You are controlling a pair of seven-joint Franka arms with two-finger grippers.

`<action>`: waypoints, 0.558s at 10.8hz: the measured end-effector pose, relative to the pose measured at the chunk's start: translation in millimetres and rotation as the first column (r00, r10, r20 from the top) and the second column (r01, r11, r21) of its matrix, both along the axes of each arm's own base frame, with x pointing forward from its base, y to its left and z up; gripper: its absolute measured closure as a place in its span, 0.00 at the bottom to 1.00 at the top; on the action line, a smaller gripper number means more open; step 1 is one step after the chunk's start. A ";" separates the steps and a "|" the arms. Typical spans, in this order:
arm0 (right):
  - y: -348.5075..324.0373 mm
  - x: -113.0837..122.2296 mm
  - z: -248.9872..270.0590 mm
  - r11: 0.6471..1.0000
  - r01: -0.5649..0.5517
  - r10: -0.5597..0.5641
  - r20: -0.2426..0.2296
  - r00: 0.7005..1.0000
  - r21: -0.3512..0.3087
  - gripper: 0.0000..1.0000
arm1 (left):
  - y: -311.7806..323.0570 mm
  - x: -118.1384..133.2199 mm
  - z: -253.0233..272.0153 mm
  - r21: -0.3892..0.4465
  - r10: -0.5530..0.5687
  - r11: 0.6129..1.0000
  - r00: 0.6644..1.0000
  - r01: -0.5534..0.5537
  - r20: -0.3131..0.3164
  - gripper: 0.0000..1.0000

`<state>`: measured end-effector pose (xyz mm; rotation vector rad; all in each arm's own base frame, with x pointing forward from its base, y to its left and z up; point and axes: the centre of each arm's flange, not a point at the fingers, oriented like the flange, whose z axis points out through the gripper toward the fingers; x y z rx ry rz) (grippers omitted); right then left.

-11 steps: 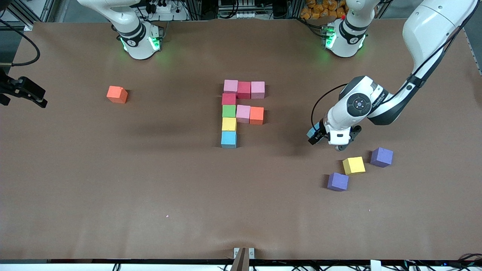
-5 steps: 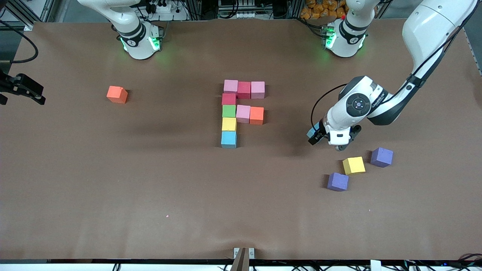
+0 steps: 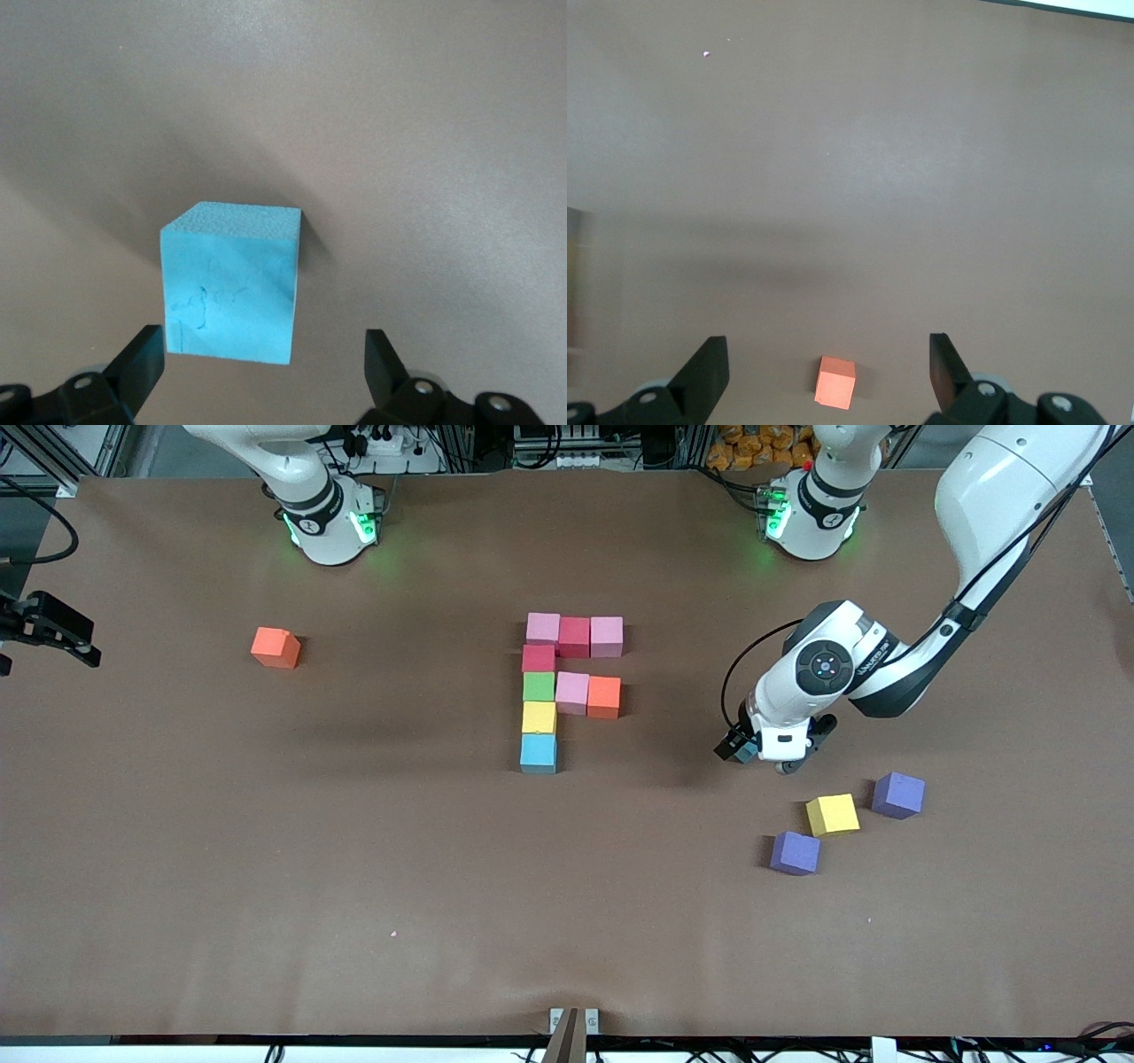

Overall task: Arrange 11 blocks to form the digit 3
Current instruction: 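Carry the cyan cube with the left gripper toward the placed cyan cube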

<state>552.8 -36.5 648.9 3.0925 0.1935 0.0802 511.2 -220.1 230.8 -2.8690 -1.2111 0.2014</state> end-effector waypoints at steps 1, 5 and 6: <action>1.7 0.2 -1.0 1.000 0.002 -0.002 -0.001 1.000 0.014 0.00 | 1.7 -0.7 -1.2 0.009 -0.001 1.000 1.000 0.001 -0.009 0.00; 0.7 3.1 -37.8 0.999 0.024 -0.021 -0.069 0.997 0.039 0.00 | 6.3 -1.6 -3.6 0.024 -0.004 1.000 1.000 0.005 -0.026 0.00; -2.9 4.6 -48.6 0.998 0.039 -0.037 -0.071 0.997 0.040 0.00 | 6.9 -1.6 -3.8 0.026 -0.004 1.000 1.000 0.004 -0.027 0.00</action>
